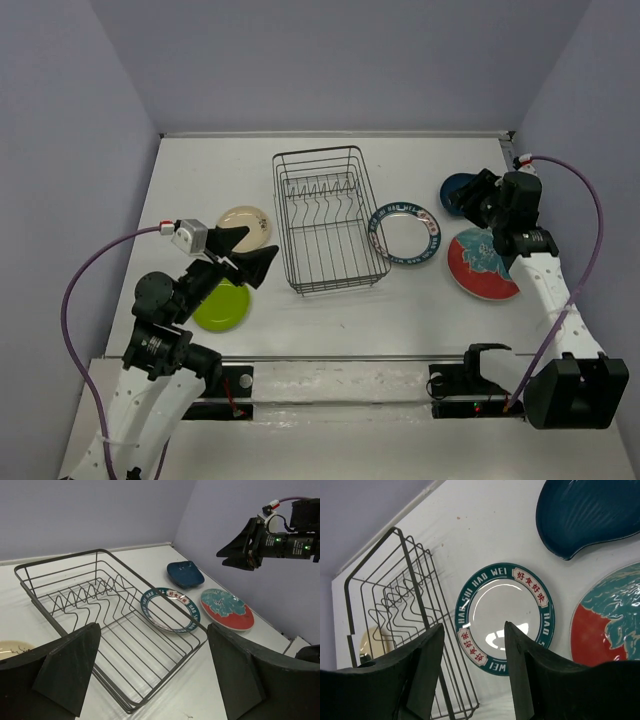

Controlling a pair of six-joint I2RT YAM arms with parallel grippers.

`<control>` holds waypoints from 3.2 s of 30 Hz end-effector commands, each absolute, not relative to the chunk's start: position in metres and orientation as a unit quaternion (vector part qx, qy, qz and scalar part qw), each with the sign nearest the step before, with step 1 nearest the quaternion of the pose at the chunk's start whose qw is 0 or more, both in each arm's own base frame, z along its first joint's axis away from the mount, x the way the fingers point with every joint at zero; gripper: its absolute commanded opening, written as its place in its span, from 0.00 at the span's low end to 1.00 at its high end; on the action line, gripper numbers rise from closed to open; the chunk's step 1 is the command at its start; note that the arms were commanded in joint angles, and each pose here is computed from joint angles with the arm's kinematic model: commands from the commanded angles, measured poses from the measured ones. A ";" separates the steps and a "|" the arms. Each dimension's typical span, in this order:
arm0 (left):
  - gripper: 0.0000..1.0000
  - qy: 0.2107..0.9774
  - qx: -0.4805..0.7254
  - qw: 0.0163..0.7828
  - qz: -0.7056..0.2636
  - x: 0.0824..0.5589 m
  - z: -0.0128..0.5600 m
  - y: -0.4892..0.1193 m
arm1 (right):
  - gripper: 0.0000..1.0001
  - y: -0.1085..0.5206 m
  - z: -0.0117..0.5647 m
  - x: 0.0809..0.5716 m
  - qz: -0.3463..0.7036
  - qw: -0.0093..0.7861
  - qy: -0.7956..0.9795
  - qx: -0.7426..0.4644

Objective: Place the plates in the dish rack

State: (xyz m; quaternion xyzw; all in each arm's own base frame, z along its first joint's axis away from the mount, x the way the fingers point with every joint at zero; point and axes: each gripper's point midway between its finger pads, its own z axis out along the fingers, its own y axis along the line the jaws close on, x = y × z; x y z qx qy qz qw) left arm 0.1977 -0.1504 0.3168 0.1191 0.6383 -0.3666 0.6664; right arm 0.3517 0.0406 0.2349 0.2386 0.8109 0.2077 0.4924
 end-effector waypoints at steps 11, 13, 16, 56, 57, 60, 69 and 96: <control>0.99 0.605 0.164 0.672 -0.395 0.178 0.341 -0.164 | 0.30 -0.063 0.213 0.415 0.202 0.511 0.749 0.369; 0.99 0.604 0.164 0.672 -0.396 0.176 0.342 -0.164 | 0.31 -0.085 0.201 0.424 0.182 0.502 0.748 0.394; 0.99 0.604 0.164 0.670 -0.400 0.175 0.341 -0.166 | 0.40 -0.118 0.183 0.432 0.152 0.493 0.745 0.423; 0.99 0.625 0.151 0.663 -0.384 0.183 0.333 -0.167 | 0.09 -0.129 0.053 0.492 0.197 0.361 0.814 0.410; 0.99 0.625 0.150 0.663 -0.383 0.183 0.334 -0.167 | 0.07 -0.132 0.061 0.494 0.190 0.372 0.810 0.411; 0.99 0.627 0.149 0.662 -0.382 0.184 0.332 -0.167 | 0.07 -0.150 0.116 0.502 0.158 0.436 0.786 0.407; 0.99 0.629 0.144 0.663 -0.380 0.187 0.332 -0.165 | 0.07 -0.106 0.340 0.484 0.015 0.619 0.736 0.275; 0.99 0.681 0.077 0.658 -0.313 0.216 0.312 -0.142 | 0.07 0.190 0.365 0.472 -0.208 0.564 0.799 -0.013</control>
